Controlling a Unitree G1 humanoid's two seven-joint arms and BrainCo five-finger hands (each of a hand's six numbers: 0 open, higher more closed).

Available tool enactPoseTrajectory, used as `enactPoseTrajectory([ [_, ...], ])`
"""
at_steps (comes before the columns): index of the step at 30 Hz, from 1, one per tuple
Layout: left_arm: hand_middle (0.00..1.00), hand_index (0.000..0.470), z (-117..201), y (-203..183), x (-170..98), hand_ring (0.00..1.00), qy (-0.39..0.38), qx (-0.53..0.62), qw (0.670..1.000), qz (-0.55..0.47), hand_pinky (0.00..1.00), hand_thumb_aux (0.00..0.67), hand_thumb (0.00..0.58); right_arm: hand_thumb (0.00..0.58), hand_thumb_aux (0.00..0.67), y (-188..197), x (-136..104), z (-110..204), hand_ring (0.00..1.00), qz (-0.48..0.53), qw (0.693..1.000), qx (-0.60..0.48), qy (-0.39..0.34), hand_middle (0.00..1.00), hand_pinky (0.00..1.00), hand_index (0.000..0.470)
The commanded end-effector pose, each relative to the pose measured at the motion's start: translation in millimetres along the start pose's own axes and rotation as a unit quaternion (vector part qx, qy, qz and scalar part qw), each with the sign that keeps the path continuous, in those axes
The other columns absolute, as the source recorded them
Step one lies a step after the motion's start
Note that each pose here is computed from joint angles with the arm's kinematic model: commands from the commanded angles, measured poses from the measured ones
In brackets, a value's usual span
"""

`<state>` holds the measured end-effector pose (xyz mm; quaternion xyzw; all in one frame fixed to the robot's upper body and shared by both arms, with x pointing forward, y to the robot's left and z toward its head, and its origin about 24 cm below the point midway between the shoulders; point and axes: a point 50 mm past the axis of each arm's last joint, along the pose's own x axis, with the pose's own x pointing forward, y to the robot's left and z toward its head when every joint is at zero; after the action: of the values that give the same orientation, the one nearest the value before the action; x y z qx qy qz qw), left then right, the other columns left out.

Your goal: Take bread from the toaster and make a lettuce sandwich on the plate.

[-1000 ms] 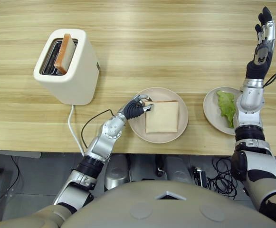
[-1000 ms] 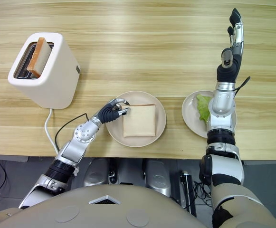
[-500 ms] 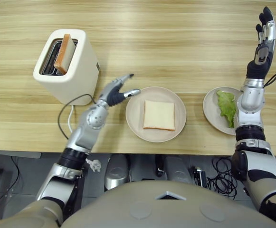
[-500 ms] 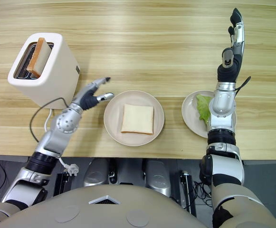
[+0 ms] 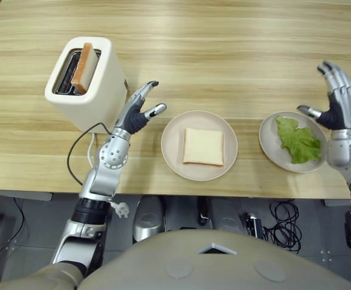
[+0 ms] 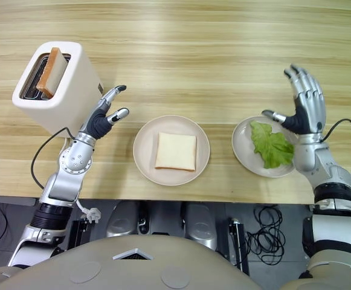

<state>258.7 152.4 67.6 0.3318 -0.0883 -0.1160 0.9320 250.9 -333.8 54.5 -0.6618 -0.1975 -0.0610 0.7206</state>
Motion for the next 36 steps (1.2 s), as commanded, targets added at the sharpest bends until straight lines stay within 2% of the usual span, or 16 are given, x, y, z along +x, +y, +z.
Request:
enactPoseTrajectory([
  [1,0.00,0.000,-11,-6,-2,0.00,0.019,-0.013,1.000,-0.004,0.00,0.000,0.000,0.000,0.000,10,-30,-12,0.00,0.050,0.995,-0.086,-0.020,0.00,0.00,0.000],
  [11,0.00,0.000,-20,-14,-2,0.00,0.032,-0.020,0.999,-0.015,0.00,0.000,0.000,0.000,0.000,29,-69,-18,0.00,0.143,0.980,-0.138,-0.010,0.00,0.00,0.000],
  [36,0.00,0.000,-24,-23,0,0.00,0.040,-0.011,0.999,-0.027,0.00,0.000,0.000,0.000,0.000,40,-61,-11,0.00,0.157,0.981,-0.110,0.021,0.00,0.00,0.000],
])
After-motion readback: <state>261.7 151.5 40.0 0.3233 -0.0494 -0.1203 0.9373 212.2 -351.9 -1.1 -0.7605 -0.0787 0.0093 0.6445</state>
